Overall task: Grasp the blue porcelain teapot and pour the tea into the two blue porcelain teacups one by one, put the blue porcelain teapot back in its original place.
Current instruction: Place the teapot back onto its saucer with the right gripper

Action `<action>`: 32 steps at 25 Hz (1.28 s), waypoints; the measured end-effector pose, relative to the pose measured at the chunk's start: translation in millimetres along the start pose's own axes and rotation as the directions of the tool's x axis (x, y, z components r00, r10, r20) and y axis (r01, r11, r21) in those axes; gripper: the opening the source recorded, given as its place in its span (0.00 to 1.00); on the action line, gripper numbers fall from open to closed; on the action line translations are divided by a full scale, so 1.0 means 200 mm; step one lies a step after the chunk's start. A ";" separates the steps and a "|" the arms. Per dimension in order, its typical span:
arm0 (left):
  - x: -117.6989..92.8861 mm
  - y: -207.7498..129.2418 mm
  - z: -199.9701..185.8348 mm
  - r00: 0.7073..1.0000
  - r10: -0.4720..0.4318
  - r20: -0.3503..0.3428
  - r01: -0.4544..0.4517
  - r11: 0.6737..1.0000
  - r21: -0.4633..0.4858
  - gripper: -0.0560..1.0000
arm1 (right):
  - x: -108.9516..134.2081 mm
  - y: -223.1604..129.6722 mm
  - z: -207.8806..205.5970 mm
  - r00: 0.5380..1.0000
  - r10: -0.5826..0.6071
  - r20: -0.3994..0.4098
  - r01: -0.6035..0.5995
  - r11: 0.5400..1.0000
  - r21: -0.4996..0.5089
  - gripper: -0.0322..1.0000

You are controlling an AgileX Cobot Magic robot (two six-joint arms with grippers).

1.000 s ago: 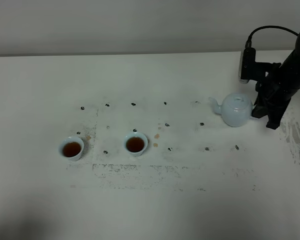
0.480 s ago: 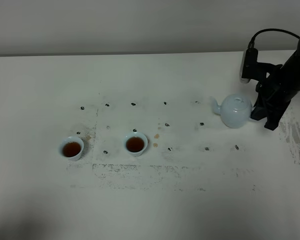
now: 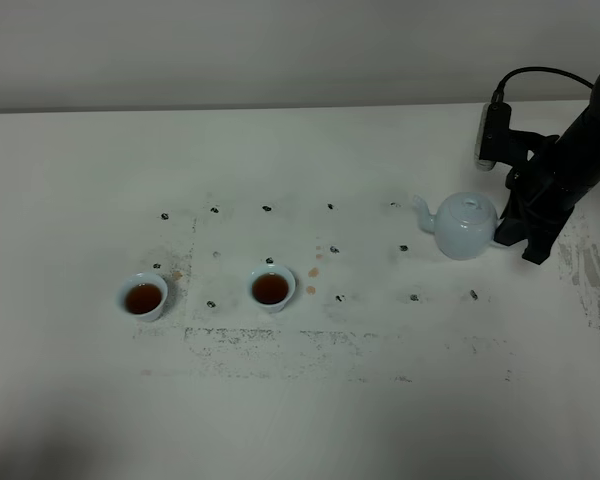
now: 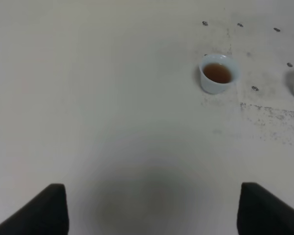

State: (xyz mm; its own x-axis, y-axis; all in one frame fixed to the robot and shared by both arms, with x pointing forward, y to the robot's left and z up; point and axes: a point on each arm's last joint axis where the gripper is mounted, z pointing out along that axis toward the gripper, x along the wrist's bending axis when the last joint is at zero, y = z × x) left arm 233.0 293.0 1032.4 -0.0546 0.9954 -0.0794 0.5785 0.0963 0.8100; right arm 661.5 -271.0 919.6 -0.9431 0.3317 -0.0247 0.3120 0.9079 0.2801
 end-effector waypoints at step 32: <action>0.00 0.00 0.00 1.000 0.000 0.000 0.000 1.000 0.000 0.69 | 0.00 -0.01 0.00 0.997 0.078 -0.005 -0.078 0.997 0.016 0.09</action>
State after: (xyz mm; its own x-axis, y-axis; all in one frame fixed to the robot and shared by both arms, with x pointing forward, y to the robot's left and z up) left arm 233.0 293.0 1032.4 -0.0546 0.9954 -0.0794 0.5785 0.0963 0.8100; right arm 660.5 -272.1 919.2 -0.9164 0.4002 0.0017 0.3862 0.8832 0.2661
